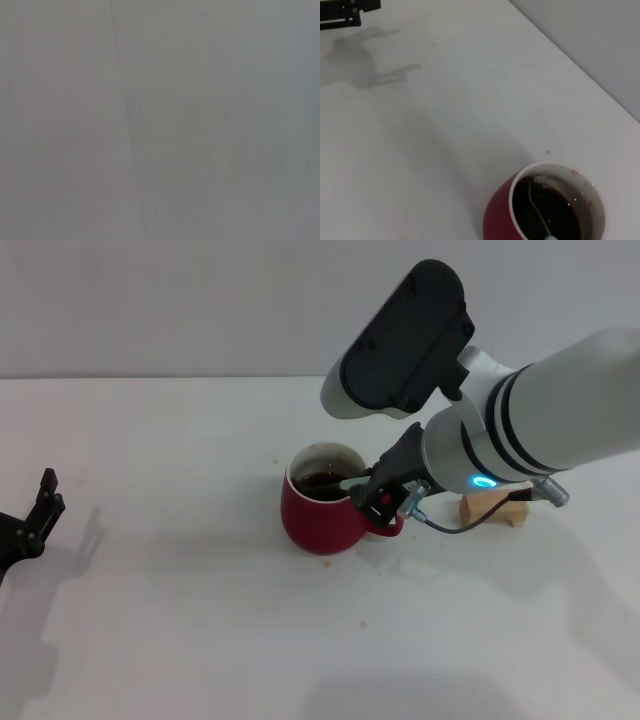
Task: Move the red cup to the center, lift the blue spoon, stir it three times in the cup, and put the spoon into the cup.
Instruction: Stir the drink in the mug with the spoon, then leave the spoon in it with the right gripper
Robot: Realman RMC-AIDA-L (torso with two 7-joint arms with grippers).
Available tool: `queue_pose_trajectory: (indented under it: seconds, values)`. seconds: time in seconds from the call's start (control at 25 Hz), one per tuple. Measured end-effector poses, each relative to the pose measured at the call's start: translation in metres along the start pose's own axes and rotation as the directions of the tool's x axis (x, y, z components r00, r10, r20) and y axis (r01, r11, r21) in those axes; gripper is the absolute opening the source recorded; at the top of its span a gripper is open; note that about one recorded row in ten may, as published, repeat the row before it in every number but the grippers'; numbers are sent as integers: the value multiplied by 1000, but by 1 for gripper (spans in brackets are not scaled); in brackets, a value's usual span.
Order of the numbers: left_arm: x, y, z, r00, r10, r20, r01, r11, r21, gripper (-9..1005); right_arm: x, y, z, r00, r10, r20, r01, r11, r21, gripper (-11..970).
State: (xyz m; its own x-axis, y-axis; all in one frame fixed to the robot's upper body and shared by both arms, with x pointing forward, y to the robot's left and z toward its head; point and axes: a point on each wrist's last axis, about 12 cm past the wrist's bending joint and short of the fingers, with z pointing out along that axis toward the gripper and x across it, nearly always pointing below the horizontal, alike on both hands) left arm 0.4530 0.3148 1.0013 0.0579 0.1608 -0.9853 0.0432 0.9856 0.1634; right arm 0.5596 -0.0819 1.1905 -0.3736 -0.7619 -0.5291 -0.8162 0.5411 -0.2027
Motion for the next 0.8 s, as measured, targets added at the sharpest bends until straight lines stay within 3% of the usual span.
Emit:
queue_pose_trajectory:
  seconds: [0.56, 0.8]
  values:
    - [0, -1, 1, 1000, 0, 1, 0, 1000, 3, 855, 5, -18, 5, 999, 48, -13, -47, 998, 29, 132]
    - [0, -1, 1, 1000, 0, 1, 0, 1000, 5, 855, 7, -15, 4, 999, 43, -20, -43, 999, 22, 132]
